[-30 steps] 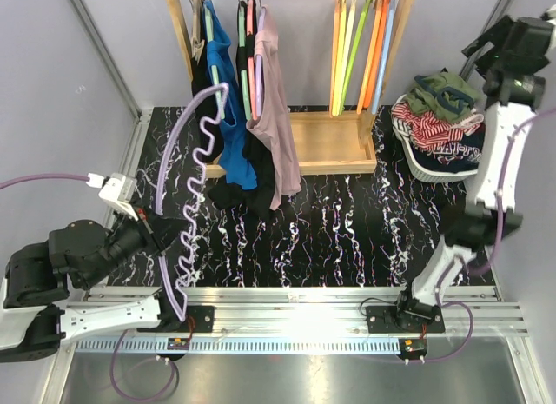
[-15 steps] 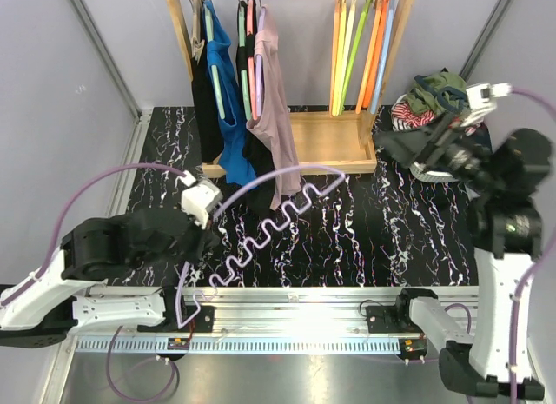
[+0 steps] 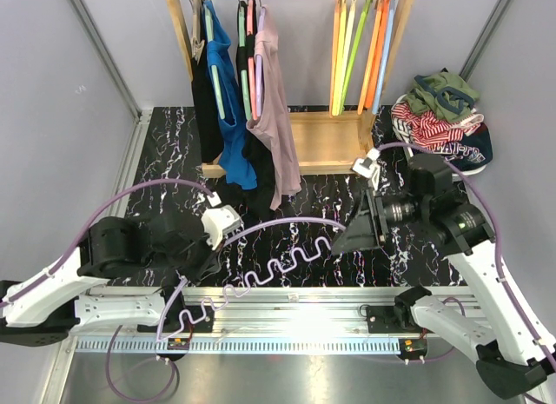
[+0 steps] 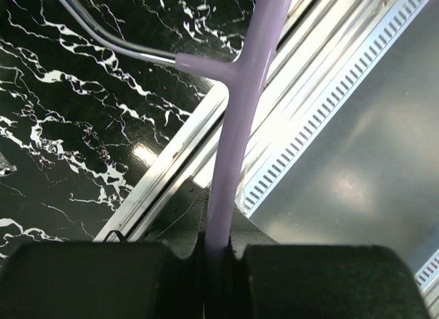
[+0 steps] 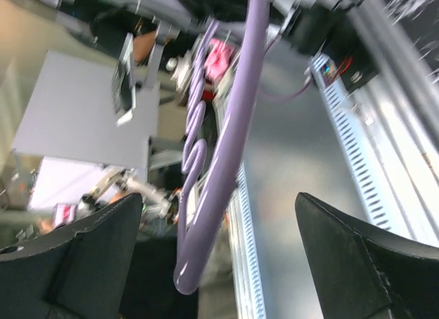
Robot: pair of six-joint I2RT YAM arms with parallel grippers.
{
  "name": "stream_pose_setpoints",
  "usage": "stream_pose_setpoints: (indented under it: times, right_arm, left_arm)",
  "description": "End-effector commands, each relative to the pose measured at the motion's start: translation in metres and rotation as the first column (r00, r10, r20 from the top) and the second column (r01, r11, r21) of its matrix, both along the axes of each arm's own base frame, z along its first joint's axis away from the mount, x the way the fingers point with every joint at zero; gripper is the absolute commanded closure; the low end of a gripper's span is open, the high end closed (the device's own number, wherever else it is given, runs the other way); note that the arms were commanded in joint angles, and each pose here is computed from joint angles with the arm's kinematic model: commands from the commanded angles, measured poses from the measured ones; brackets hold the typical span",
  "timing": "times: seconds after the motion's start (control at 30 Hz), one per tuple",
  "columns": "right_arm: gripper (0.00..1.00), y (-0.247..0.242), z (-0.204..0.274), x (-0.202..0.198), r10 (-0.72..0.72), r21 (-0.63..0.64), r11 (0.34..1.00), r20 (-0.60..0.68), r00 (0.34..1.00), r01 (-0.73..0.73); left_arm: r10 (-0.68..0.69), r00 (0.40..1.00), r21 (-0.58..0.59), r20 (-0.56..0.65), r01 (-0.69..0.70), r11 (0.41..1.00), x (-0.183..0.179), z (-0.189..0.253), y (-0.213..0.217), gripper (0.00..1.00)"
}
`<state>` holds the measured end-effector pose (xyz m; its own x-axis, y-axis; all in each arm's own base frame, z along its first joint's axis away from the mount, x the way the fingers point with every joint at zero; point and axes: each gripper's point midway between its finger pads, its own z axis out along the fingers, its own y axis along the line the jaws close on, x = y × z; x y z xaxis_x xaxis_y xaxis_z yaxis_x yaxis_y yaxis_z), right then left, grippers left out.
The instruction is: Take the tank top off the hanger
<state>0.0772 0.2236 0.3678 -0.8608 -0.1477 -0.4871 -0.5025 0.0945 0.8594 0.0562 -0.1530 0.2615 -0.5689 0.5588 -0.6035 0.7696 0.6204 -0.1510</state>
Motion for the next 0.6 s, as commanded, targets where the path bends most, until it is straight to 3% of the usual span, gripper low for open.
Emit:
stream_pose_setpoints:
  times: [0.0,0.3,0.4,0.5,0.53,0.57]
  right_arm:
    - [0.00,-0.003,-0.007,-0.038,0.177,0.030,0.984,-0.072,0.982,-0.175]
    - [0.07,-0.001,-0.024,-0.057,0.257,-0.008,0.965,-0.163,0.953,-0.261]
    - [0.16,-0.001,-0.026,-0.059,0.268,-0.005,0.962,-0.180,0.946,-0.274]
    - [0.35,-0.002,-0.026,-0.062,0.288,0.005,0.956,-0.200,0.937,-0.293]
    - [0.48,-0.002,-0.026,-0.063,0.294,0.009,0.954,-0.203,0.934,-0.299]
    - [0.55,-0.003,-0.025,-0.065,0.303,0.012,0.952,-0.208,0.930,-0.307]
  left_arm:
    - [-0.059,0.996,0.122,-0.073,0.068,0.990,-0.020,-0.016,0.028,1.00]
    - [-0.178,0.978,0.190,-0.105,0.195,0.962,-0.033,-0.027,0.027,1.00]
    - [-0.193,0.976,0.211,-0.105,0.212,0.954,-0.033,-0.032,0.028,1.00]
    - [-0.194,0.977,0.224,-0.087,0.208,0.952,-0.030,-0.032,0.028,1.00]
    - [-0.189,0.979,0.229,-0.079,0.202,0.952,-0.028,-0.032,0.028,1.00]
    - [-0.184,0.980,0.232,-0.072,0.196,0.953,-0.027,-0.032,0.029,1.00]
